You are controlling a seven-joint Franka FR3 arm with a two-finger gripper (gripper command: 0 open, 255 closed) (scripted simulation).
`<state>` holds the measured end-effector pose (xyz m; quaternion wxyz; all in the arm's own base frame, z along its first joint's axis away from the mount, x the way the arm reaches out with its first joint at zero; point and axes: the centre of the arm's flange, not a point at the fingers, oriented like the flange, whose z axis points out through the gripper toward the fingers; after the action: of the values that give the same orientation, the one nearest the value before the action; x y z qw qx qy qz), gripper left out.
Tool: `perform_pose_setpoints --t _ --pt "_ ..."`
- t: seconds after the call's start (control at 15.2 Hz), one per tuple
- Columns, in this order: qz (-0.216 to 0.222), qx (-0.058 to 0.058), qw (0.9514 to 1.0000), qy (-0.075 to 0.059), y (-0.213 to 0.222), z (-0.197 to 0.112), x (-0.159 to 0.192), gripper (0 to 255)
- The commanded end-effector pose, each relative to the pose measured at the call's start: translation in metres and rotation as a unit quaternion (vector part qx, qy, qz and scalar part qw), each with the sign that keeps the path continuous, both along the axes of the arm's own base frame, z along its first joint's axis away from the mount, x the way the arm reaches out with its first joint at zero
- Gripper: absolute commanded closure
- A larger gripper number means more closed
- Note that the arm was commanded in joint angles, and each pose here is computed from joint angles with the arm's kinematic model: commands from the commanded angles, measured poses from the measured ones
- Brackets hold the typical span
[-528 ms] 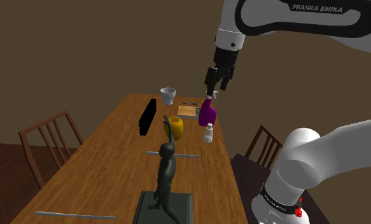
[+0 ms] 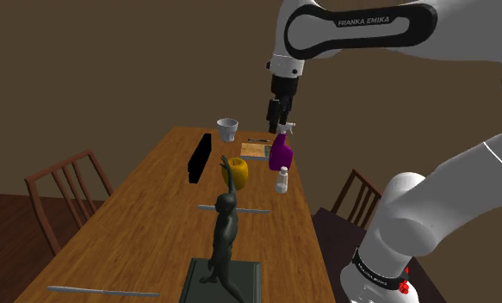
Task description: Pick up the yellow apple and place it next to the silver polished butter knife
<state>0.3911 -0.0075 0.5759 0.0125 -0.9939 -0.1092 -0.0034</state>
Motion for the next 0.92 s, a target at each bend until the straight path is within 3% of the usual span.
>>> perform_pose_setpoints --t 0.0,0.2,0.4,0.59,0.86 --pt "0.050 0.001 0.9987 0.012 -0.003 -0.011 0.025 0" --pt "0.119 0.003 0.9924 0.031 -0.007 -0.033 0.064 0" --pt "0.188 0.005 0.9809 0.049 -0.005 -0.056 0.103 0" --pt "0.256 0.007 0.9643 0.066 0.002 -0.081 0.140 0" --pt "0.345 0.010 0.9344 0.090 0.020 -0.115 0.186 0"
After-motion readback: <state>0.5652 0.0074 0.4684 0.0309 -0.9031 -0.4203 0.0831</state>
